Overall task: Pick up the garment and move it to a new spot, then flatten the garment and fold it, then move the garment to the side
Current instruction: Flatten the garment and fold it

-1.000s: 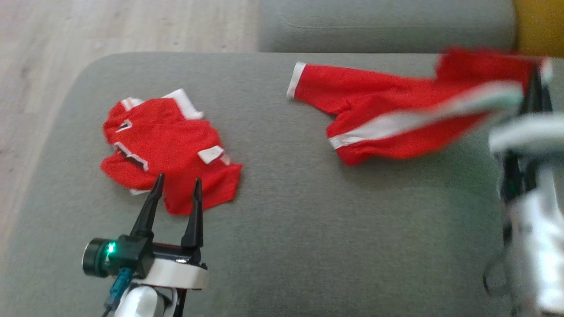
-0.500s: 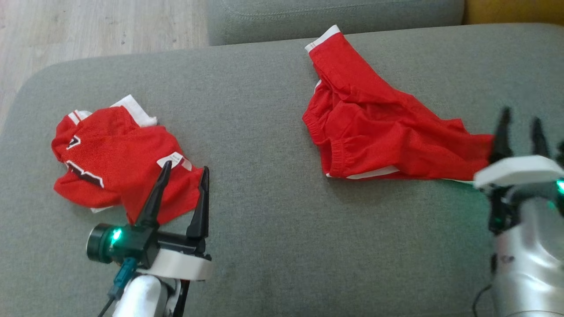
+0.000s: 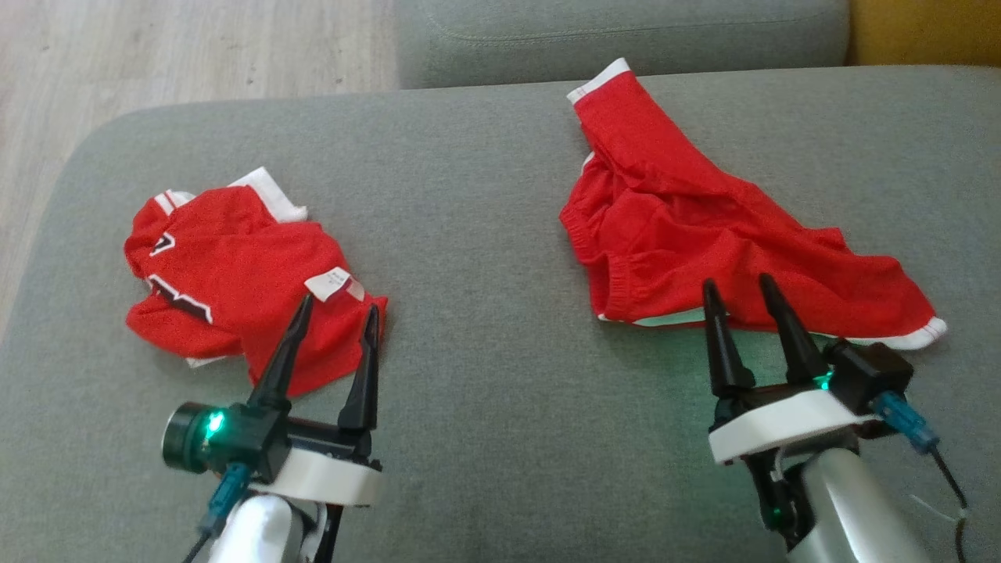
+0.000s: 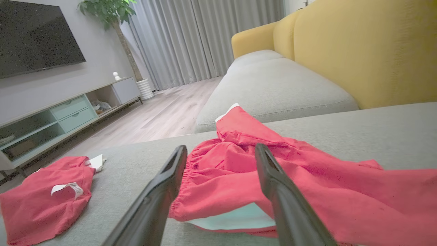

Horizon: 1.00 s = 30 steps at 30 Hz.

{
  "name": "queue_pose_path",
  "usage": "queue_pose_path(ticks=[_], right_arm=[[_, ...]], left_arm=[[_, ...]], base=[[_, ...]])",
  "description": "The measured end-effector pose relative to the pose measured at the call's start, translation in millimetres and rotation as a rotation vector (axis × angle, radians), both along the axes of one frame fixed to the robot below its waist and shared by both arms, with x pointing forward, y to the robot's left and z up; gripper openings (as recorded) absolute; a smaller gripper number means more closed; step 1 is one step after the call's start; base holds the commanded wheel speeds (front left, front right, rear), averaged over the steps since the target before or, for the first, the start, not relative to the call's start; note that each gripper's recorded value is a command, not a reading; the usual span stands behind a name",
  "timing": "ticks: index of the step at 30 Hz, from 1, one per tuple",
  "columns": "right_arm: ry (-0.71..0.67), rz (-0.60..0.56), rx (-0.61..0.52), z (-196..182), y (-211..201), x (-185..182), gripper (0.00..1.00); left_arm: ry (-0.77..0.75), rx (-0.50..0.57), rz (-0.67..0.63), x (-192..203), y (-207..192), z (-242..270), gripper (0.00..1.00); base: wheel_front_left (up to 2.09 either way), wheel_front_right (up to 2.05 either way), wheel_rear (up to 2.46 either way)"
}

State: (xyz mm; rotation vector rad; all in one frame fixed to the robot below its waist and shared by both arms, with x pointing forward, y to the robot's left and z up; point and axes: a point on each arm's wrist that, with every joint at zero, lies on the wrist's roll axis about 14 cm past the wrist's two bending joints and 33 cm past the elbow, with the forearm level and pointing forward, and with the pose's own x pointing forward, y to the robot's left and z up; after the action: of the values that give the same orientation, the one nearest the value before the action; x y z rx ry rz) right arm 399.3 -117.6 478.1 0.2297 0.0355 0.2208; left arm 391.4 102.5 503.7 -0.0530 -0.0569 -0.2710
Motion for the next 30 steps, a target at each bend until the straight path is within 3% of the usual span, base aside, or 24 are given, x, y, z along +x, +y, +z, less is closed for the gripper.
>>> queue_pose_path(ticks=[5, 12, 23, 24, 25, 26, 30], right_arm=[[0.008, 0.097, -0.029, -5, 30, -1, 1.00], [0.134, 0.195, -0.147, -45, 51, -5, 1.00], [0.210, 0.232, -0.238, -65, 59, 28, 1.00], [0.225, 0.235, -0.241, -69, 59, 28, 0.78], [0.234, 0.241, -0.238, -72, 61, 27, 0.28], [0.241, 0.248, -0.231, -74, 63, 26, 0.00], [0.226, 0.284, -0.202, -69, 77, 24, 0.00]], left_arm=[[0.023, -0.001, 0.024, -5, 7, -7, 1.00], [0.042, -0.003, 0.051, -9, 16, -13, 1.00], [0.067, 0.008, 0.076, -6, 27, -22, 1.00], [0.066, 0.008, 0.079, -5, 28, -21, 1.00], [0.065, 0.009, 0.082, -5, 29, -21, 1.00], [0.064, 0.009, 0.085, -4, 30, -21, 1.00], [0.069, 0.009, 0.087, -5, 30, -22, 1.00]], base=[[0.00, 0.00, 0.00], [0.00, 0.00, 0.00], [0.00, 0.00, 0.00], [0.00, 0.00, 0.00], [0.00, 0.00, 0.00], [0.00, 0.00, 0.00], [0.00, 0.00, 0.00]])
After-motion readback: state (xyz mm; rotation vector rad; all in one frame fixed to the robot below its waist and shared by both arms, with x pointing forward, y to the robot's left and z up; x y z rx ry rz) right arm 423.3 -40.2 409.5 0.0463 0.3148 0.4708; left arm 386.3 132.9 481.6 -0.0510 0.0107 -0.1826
